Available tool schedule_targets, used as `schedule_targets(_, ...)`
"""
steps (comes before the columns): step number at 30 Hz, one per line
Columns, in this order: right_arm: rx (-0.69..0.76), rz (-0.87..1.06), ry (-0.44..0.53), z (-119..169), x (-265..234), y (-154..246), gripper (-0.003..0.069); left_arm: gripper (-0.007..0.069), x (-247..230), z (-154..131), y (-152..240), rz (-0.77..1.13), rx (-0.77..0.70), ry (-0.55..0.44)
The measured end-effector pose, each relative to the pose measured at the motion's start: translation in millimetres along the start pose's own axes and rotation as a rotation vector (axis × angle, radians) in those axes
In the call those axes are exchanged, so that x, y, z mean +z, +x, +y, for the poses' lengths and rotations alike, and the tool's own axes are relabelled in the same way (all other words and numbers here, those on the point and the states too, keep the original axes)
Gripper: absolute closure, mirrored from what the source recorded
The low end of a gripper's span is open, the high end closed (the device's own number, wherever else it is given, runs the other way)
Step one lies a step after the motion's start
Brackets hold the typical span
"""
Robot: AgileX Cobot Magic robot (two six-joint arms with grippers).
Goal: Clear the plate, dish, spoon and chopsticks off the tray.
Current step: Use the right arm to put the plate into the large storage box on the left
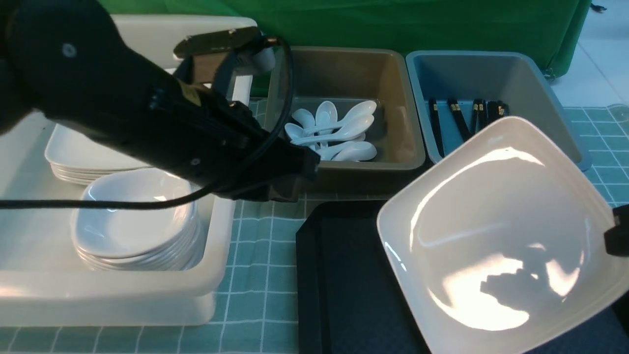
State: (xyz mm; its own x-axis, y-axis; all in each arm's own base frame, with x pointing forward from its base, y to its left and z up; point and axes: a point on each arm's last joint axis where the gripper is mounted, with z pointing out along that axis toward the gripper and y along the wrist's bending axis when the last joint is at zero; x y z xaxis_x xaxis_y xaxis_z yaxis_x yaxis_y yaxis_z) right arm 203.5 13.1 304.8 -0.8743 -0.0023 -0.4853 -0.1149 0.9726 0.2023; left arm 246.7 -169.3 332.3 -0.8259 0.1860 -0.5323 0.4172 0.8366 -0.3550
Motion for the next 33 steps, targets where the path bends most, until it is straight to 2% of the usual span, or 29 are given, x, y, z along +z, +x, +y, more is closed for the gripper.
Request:
schedule_targets(5, 0.019, 0.006, 0.013, -7.7, 1.6, 2.6, 0.0608, 0.0615, 17.4, 2.5, -1.2, 0.036, -0.033, 0.011)
schedule_targets(8, 0.021, 0.014, -0.030, -4.3, 2.9, 3.6, 0.0608, 0.0615, 27.7, 4.1, -2.8, 0.041, -0.034, 0.019)
schedule_targets(10, 0.011, 0.002, -0.102, 3.1, -0.2, 4.1, 0.0608, 0.0615, 34.6, 8.2, -4.0, 0.056, -0.049, 0.017)
schedule_targets(14, -0.005, -0.048, -0.163, 12.3, -13.8, 0.4, 0.0608, 0.0615, 27.1, 21.3, -12.9, 0.052, -0.094, 0.010)
schedule_targets(21, -0.048, -0.124, -0.254, 24.4, -32.3, -10.7, 0.0608, 0.0615, -16.7, 75.6, -35.8, -0.007, -0.226, -0.059)
schedule_targets(26, -0.050, -0.175, -0.338, 32.6, -43.0, -28.5, 0.0608, 0.0615, -48.4, 90.6, -34.6, -0.077, -0.251, -0.095)
schedule_targets(33, -0.094, -0.212, -0.534, 63.5, -36.4, -76.9, 0.0608, 0.0615, -104.5, 106.2, -23.9, -0.211, -0.310, -0.161)
